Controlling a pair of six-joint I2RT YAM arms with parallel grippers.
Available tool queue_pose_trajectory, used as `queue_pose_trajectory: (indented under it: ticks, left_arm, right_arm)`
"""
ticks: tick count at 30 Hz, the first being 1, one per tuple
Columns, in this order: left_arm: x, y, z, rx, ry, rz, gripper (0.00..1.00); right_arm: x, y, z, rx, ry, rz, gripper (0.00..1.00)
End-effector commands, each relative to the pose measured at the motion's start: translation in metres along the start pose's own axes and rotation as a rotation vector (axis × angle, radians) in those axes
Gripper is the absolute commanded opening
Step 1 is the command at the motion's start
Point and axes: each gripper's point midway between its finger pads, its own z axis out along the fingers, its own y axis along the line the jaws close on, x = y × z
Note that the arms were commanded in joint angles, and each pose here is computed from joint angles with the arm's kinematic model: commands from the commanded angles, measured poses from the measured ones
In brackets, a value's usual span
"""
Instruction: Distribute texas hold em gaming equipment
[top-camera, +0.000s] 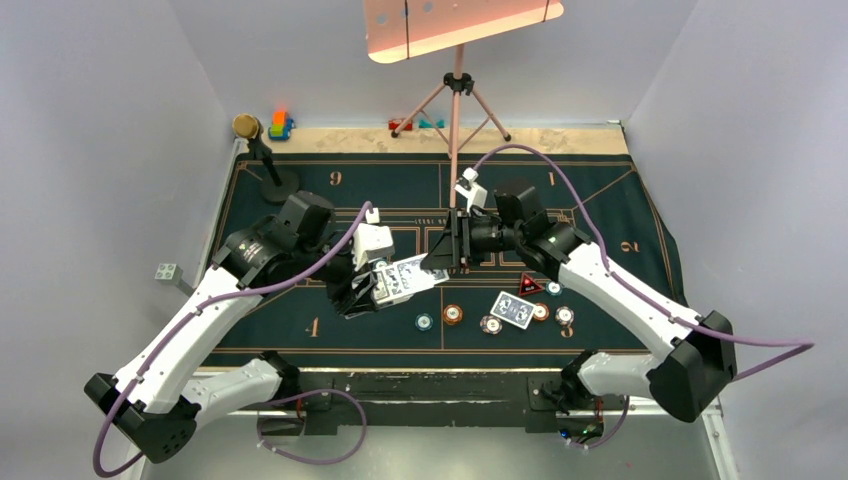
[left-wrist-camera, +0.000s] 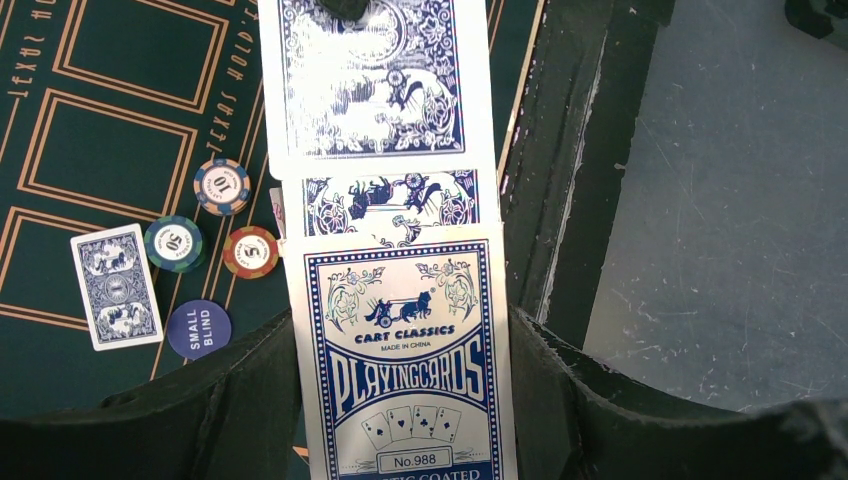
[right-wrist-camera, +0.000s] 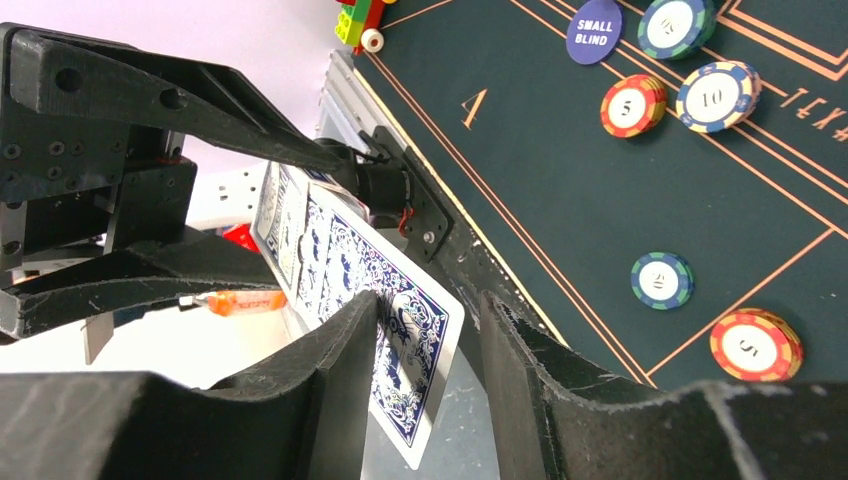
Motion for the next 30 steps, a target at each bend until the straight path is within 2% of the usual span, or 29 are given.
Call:
queue_pose_trajectory:
  ticks: [1,8,15,20,30]
  left_arm:
    - [-0.023,-0.004,-0.009,0.004,-0.083,0.053,0.0]
    - [-0.022,-0.004,-0.009,0.005,-0.081,0.05,0.0]
    - [-0.021,-0.003,-0.008,0.003,-0.078,0.049,0.0]
    - [-0.021,-0.004,-0.009,0.002,-0.08,0.052,0.0]
    - [-0.019,-0.004,-0.008,0.002,-0.074,0.051,0.0]
  right_arm:
    - [-0.01,0.003,-0.016,0.033,-0.055,-0.06,0.44]
    - [-0.02,0.008,-0.026,0.038,-0.093,-0.076,0.37]
    - [-0.026,0.016,-0.034,0.024,-0.12,-0.088,0.13]
    - [-0.034,0.021,-0.042,0.032,-0.145,-0.095,0.02]
    - [-0.064,0.057,-0.074,-0.072,-0.223,-0.135,0.0]
